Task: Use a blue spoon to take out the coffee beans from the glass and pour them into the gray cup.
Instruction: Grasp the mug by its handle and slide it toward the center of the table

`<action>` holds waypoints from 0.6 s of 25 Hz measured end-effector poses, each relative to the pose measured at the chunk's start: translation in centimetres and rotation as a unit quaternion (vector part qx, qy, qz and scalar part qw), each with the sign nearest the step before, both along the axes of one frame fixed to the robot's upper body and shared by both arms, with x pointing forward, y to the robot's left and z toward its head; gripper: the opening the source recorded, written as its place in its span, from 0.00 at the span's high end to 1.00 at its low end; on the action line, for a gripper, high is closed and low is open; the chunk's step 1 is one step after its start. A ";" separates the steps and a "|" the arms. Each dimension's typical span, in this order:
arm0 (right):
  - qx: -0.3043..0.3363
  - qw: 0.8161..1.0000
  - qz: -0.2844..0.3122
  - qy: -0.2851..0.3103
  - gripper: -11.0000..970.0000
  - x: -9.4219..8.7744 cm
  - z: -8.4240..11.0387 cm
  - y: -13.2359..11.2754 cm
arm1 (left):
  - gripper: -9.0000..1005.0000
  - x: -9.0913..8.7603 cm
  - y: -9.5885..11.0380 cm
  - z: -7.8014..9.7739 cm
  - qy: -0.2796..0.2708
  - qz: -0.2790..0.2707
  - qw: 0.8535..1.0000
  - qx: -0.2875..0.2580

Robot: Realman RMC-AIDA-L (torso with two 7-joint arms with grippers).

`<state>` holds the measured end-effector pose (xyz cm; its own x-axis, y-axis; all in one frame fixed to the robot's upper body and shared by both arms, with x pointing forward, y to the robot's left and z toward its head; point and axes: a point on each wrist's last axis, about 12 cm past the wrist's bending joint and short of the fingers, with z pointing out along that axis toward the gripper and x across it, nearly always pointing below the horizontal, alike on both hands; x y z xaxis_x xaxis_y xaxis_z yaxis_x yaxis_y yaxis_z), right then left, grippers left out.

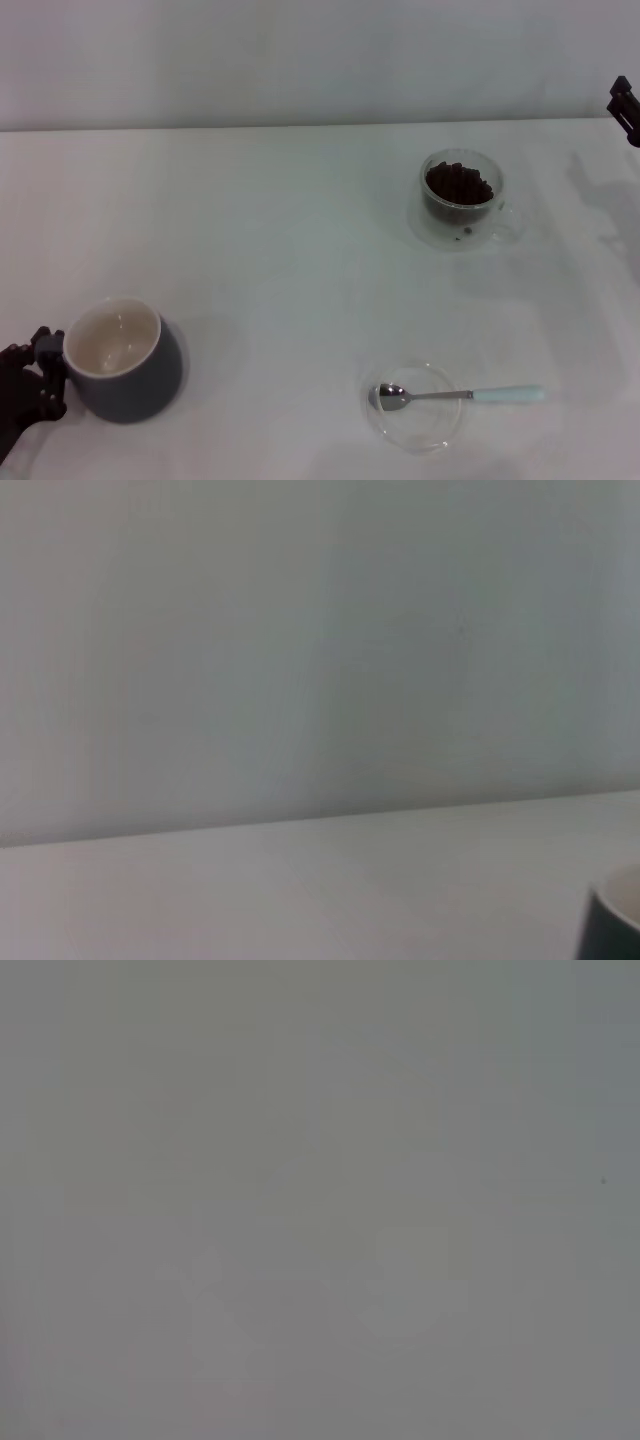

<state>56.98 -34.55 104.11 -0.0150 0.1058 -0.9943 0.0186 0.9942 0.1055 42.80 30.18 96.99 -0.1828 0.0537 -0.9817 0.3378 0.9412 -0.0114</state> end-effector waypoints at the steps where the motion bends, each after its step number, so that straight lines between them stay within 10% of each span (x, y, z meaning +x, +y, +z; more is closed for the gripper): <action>1: 0.000 1.000 0.001 0.000 0.10 0.0 0.0 0.0 | 0.79 0.0 0.0 0.0 0.000 -0.001 1.000 0.000; 15: -0.001 1.000 0.006 -0.003 0.10 0.3 0.2 0.4 | 0.88 2.1 -1.9 0.9 -0.026 -0.024 0.999 -0.010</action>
<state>57.26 -34.19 104.27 -0.0113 0.1039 -0.9945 0.0056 0.9946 0.1039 44.91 28.25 97.87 -0.1296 0.0423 -0.9907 0.3828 0.9238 -0.0107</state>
